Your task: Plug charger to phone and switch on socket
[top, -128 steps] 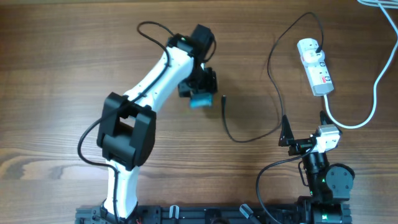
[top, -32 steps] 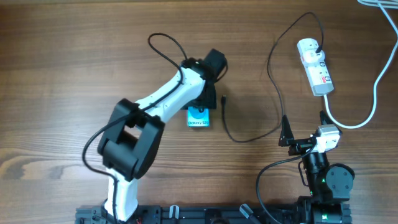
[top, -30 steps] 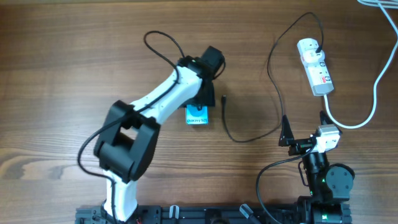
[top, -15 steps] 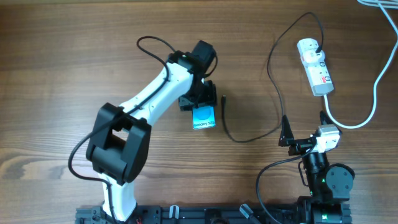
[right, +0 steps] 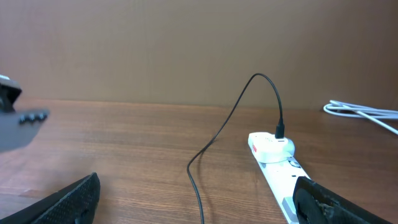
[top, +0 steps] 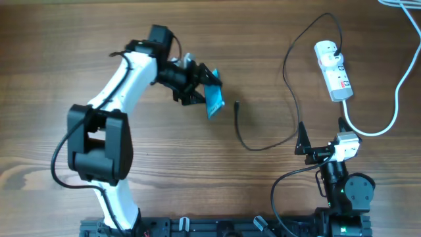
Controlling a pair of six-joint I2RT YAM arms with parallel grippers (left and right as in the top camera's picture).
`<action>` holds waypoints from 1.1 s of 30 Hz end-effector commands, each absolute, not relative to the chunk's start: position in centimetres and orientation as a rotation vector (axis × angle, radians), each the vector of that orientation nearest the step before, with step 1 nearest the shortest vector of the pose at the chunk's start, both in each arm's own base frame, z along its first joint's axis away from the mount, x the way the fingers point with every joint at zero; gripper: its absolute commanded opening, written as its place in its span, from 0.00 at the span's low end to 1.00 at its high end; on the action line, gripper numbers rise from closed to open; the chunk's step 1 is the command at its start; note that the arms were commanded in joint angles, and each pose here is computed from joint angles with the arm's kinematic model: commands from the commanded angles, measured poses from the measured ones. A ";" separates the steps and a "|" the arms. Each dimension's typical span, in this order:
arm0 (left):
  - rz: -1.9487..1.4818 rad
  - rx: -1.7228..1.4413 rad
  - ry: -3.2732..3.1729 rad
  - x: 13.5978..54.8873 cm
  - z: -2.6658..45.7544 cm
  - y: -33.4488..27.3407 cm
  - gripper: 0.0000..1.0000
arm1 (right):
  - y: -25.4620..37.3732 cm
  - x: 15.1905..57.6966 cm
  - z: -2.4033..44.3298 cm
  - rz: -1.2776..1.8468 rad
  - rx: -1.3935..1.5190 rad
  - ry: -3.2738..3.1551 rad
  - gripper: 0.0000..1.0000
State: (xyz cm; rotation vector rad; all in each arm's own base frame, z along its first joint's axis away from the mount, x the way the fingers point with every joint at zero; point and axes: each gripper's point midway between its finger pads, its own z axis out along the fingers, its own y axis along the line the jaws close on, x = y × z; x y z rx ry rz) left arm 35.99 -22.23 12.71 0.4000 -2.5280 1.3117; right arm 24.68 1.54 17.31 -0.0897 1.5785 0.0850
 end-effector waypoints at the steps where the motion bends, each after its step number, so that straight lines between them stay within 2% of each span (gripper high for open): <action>1: 1.727 0.320 -2.248 36.8 19.6 -22.1 0.65 | 1.5 24.7 17.4 0.091 -0.080 1.575 1.00; 9: 1.951 0.284 -2.003 37.0 23.6 -20.9 0.65 | 1.5 24.7 17.4 0.090 -0.080 1.575 1.00; 15: 1.940 0.318 -1.968 37.0 23.9 -20.7 0.66 | 1.6 24.7 17.4 0.099 -0.079 1.574 1.00; 17: 1.944 0.323 -1.970 37.1 23.9 -20.5 0.66 | 2.9 24.5 17.8 0.236 -0.059 1.561 1.00; 20: 1.952 0.323 -1.974 37.3 23.9 -20.3 0.66 | 7.5 22.9 17.9 0.817 0.081 1.613 1.00; 22: 1.953 0.323 -1.975 37.3 23.9 -20.3 0.66 | 8.0 22.6 18.0 1.018 0.239 1.630 1.00; 24: 1.953 0.325 -1.975 37.3 23.9 -20.2 0.66 | 7.3 22.9 19.4 1.250 0.527 1.547 1.00; 27: 1.954 0.323 -1.977 37.3 23.9 -20.2 0.66 | 8.3 21.1 25.3 1.262 0.265 1.356 1.00; 30: 1.932 0.353 -1.968 37.5 23.8 -20.3 0.66 | 8.4 20.2 28.5 1.231 0.203 1.317 0.99; 33: 1.883 0.423 -1.925 38.1 24.0 -20.3 0.65 | 8.5 20.1 31.5 1.032 0.113 1.460 0.99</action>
